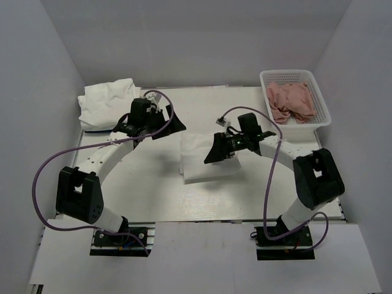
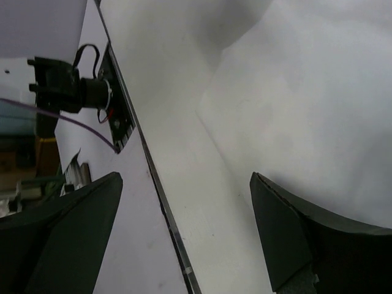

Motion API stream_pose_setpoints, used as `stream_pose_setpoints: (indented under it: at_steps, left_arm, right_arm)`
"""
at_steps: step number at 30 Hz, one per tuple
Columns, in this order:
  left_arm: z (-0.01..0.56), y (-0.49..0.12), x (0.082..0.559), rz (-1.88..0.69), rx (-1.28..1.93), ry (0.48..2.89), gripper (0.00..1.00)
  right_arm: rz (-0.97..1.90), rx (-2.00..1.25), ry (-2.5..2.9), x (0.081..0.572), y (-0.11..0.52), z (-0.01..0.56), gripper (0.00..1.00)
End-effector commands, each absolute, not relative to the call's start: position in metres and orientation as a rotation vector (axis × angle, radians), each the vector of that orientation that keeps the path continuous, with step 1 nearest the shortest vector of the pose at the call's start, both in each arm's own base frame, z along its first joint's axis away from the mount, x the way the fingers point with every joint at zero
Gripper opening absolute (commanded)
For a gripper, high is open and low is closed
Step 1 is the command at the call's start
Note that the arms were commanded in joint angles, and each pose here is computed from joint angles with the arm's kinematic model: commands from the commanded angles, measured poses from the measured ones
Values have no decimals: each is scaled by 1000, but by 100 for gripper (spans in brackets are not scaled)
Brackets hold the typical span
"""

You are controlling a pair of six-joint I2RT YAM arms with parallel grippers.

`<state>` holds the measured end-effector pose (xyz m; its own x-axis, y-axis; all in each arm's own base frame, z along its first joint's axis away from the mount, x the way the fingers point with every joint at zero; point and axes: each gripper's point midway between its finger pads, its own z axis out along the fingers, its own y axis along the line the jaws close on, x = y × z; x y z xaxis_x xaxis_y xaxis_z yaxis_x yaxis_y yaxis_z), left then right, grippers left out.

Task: Fold and stack the t-shirts
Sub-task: Smooth out wrinkles on the folded tshirt

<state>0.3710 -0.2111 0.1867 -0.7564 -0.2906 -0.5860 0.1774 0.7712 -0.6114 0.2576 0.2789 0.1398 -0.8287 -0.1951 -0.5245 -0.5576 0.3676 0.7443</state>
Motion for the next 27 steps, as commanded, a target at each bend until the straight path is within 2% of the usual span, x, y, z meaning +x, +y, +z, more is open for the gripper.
stream_pose_setpoints:
  at_steps: [1,7,8,12,15,20,23,27]
  left_arm:
    - [182,-205,363,-846,-84,2299,100]
    - [173,-196,358,-786,-121,2339,100]
    - [176,-196,358,-788,-119,2330,100]
    - [170,-196,353,-792,-120,2352,100]
    - [174,-202,351,-837,-95,2342,100]
    - [172,-222,360,-930,-21,2336,100]
    - [155,-231,368,-944,3,2369,100]
    - [146,-253,370,-1043,71,2382,100]
  right_arm:
    - [1570,-915,2132,243,298,134,90]
    - [1595,-852,2440,222,281,29,90]
    - [1530,-832,2512,223,274,10,90]
    - [1493,-818,2557,226,271,-9,90]
    - [1515,-859,2487,228,278,13,90]
    - [1423,-936,2173,258,291,113,90]
    - [1323,-857,2104,275,289,145,90]
    - [1272,-784,2132,271,279,142,90]
